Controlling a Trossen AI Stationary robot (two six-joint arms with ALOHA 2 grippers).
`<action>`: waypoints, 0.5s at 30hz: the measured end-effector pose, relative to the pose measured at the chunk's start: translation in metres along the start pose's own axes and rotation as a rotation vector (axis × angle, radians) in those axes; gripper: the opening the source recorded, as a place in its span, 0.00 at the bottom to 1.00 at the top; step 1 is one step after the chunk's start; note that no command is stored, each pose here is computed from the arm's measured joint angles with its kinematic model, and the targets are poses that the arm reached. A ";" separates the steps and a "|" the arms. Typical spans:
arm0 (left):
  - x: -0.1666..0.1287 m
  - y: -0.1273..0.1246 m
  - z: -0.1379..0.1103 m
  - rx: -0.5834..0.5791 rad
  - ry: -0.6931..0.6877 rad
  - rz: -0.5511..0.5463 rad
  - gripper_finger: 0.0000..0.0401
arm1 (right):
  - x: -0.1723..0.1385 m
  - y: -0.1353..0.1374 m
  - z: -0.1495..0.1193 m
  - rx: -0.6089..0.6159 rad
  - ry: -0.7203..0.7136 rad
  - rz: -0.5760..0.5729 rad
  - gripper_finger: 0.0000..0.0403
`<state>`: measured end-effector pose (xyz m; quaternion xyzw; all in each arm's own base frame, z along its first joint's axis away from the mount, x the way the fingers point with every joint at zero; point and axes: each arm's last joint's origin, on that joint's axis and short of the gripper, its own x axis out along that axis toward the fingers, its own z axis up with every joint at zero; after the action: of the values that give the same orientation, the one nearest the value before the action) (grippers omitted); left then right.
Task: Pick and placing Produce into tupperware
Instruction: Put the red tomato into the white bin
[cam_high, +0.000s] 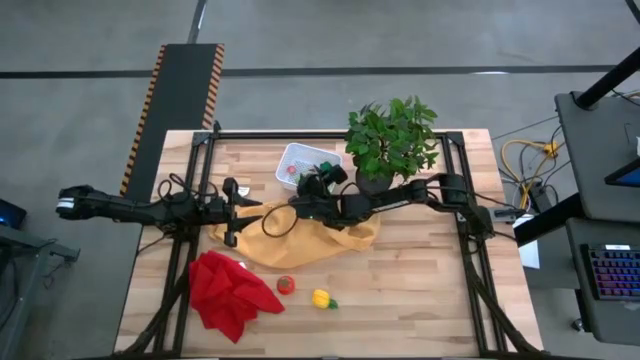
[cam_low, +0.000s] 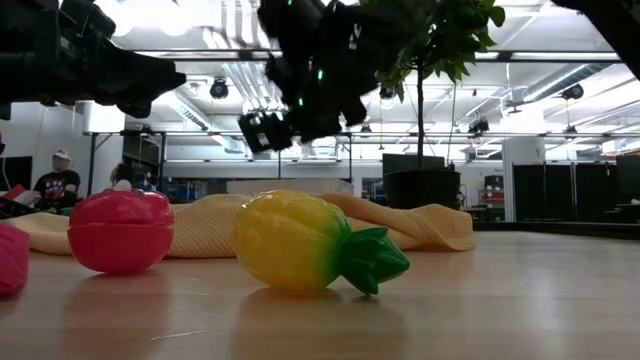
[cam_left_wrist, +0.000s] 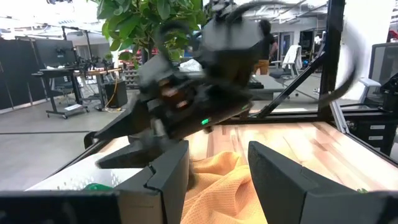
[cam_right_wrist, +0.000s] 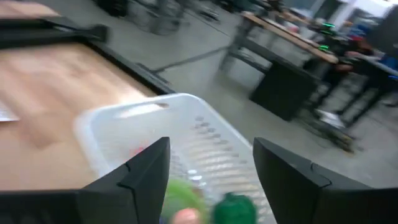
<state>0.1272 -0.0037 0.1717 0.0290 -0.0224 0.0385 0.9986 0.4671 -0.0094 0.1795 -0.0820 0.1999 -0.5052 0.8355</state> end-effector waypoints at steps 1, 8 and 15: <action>0.000 0.000 0.000 0.000 0.000 0.000 0.38 | -0.008 0.002 0.002 0.003 -0.007 0.028 0.55; 0.000 0.000 0.001 -0.001 -0.005 0.000 0.38 | -0.084 0.012 0.027 0.002 -0.096 0.186 0.50; -0.001 0.000 0.003 -0.034 -0.025 0.001 0.38 | -0.191 -0.004 0.050 -0.072 -0.220 0.395 0.44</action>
<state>0.1258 -0.0036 0.1743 0.0126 -0.0358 0.0381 0.9986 0.4064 0.1527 0.2737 -0.1258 0.1376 -0.3122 0.9315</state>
